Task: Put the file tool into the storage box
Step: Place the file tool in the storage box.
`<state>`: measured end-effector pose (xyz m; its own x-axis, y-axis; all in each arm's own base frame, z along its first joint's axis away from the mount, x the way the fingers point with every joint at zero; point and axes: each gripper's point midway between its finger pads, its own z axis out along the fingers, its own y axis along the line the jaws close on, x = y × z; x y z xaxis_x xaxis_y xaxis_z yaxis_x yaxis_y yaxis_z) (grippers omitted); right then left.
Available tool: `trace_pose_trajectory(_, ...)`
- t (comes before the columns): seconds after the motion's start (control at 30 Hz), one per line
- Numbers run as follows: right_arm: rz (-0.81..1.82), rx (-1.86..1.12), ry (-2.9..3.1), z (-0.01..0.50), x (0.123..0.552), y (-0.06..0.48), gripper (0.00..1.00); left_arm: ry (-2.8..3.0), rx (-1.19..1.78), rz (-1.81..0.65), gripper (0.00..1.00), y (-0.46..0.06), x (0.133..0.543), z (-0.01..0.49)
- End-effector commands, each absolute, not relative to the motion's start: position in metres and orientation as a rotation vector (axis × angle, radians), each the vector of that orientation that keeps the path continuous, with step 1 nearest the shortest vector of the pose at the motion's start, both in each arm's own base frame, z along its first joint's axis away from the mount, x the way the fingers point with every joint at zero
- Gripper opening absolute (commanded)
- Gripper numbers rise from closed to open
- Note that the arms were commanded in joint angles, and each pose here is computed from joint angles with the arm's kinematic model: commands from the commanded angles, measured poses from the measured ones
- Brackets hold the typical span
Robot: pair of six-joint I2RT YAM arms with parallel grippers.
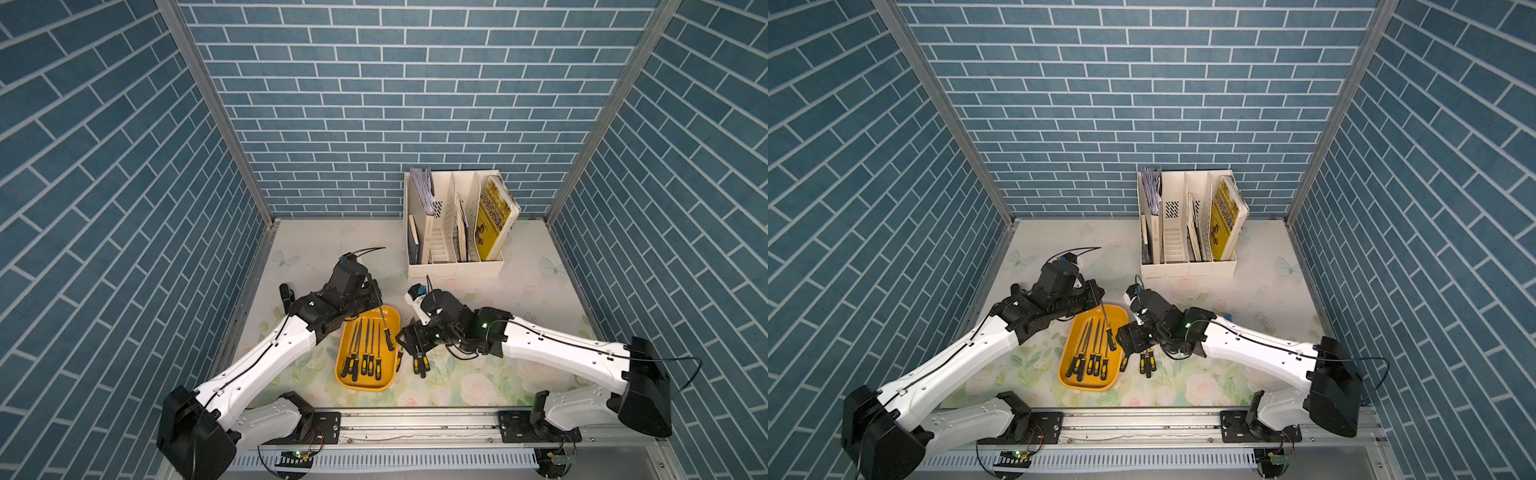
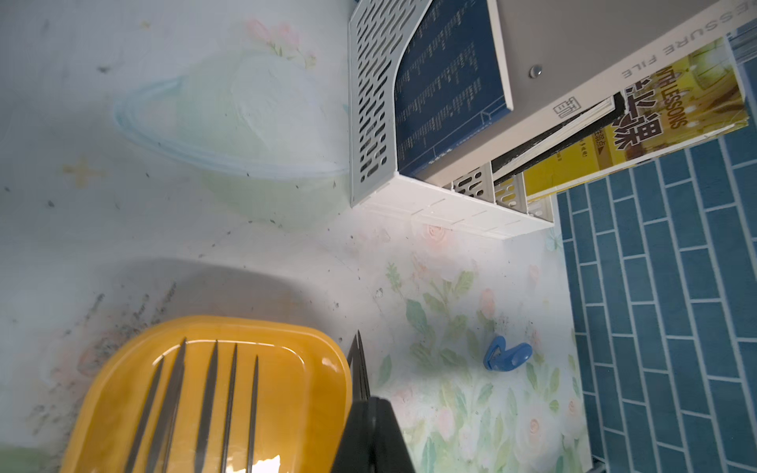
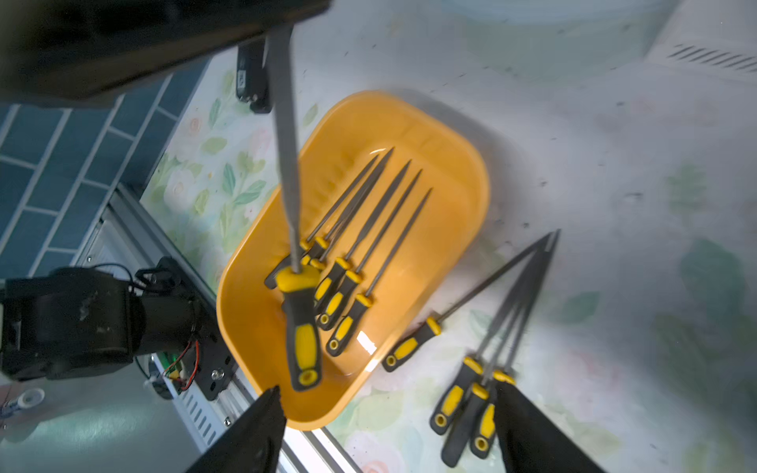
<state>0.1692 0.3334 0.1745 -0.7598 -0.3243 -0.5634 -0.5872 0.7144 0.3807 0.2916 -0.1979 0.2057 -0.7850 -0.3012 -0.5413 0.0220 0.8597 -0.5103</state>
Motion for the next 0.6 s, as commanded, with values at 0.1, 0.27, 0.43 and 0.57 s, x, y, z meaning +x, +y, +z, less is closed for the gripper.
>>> trace_pose_trajectory(0.1,0.679,-0.673,2.541,0.153,0.167,0.284,0.84,2.636,0.079,-0.281,0.00,-0.176,0.287,0.146)
trace_pose_trajectory(0.27,0.684,-0.700,2.614,0.123,0.158,0.278,0.84,2.723,0.134,-0.220,0.00,-0.172,0.278,0.110)
trace_pose_trajectory(0.43,0.646,-0.722,2.677,0.098,0.156,0.278,0.85,2.776,0.142,-0.148,0.00,-0.163,0.270,0.083)
trace_pose_trajectory(0.57,0.617,-0.748,2.725,0.079,0.154,0.279,0.83,2.795,0.126,-0.108,0.00,-0.156,0.266,0.070)
